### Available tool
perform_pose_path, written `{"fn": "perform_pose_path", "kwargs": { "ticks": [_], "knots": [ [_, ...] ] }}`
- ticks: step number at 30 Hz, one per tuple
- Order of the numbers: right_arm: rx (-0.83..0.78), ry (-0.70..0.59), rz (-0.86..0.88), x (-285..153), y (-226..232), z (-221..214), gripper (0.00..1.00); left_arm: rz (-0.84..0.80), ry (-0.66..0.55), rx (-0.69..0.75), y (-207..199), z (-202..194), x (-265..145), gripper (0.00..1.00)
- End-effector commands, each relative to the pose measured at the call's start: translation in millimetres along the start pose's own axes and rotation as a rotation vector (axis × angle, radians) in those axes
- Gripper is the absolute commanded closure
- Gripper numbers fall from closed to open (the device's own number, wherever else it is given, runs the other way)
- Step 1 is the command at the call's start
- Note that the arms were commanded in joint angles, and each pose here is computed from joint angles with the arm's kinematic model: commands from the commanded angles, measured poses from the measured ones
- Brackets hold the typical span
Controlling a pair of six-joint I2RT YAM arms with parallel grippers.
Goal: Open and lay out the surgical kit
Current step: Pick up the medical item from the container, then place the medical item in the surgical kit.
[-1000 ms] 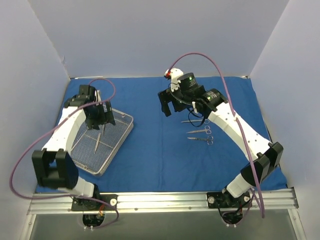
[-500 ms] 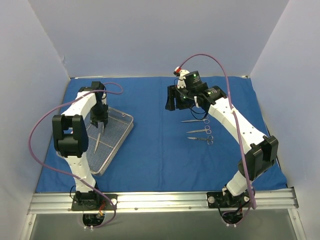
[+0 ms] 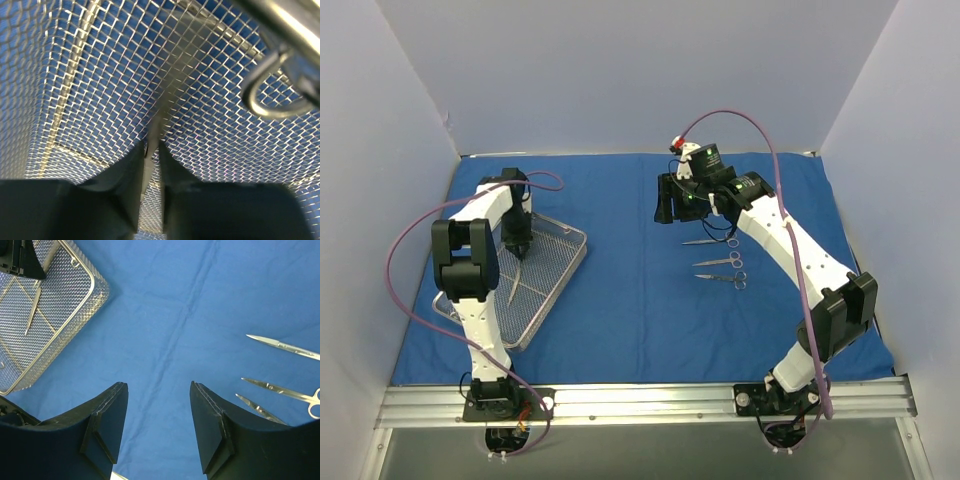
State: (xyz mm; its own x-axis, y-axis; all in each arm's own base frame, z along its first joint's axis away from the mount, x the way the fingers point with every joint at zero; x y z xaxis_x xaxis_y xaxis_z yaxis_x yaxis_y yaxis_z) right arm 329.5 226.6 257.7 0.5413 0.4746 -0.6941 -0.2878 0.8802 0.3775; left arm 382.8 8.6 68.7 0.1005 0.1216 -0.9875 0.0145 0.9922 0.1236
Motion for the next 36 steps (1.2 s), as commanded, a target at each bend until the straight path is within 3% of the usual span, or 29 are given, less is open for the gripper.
{"fn": "perform_pose_path", "kwargs": {
  "ticks": [1,3,10,12,17,21,24,30,36],
  "knots": [
    [0.022,-0.039,-0.020,-19.6,0.3,5.2,0.48,-0.026,-0.052,0.011,-0.4,15.9,-1.9,0.80],
    [0.027,-0.038,-0.040,-18.8,-0.6,5.5,0.48,-0.036,-0.064,0.004,-1.2,15.7,-9.1,0.97],
    [0.026,0.027,-0.084,-4.0,-0.3,15.2,0.53,-0.057,-0.114,-0.093,2.3,-11.6,-91.3,0.98],
    [0.021,0.044,-0.063,5.3,7.5,19.9,0.53,-0.109,-0.191,-0.124,-1.3,-20.9,-126.0,0.98],
    [0.143,0.077,0.134,25.7,46.8,31.3,0.54,-0.456,-0.380,-0.105,-55.9,-36.9,-189.1,0.98],
    [0.307,0.075,0.278,34.9,80.5,49.4,0.63,-0.620,-0.434,-0.071,-95.5,-44.7,-217.6,0.98],
    [0.411,0.074,0.349,42.0,103.9,57.4,0.69,-0.651,-0.433,-0.006,-122.3,-49.8,-228.1,0.98],
    [0.407,0.069,0.388,33.5,142.8,54.5,0.62,-0.717,-0.437,0.066,-156.9,-54.1,-238.3,0.98],
    [0.400,0.083,0.356,34.0,140.1,41.8,0.59,-0.750,-0.429,0.102,-175.7,-54.2,-240.7,0.98]
  ]
}}
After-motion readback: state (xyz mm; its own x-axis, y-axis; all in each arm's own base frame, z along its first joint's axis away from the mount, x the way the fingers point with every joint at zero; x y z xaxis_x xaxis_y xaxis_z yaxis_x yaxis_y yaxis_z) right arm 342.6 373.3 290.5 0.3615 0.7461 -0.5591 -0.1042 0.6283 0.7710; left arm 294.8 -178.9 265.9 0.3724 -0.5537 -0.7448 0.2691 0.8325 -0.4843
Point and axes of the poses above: each gripper's point midway between its finger pads, its own x axis out along the fingers, its own y axis along the line the jaws close on, z = x × y, the point moved 4 cm from there along -x, back along the fingers, and after that the axes turned 6 degrees about x, right-handed, at the moved point
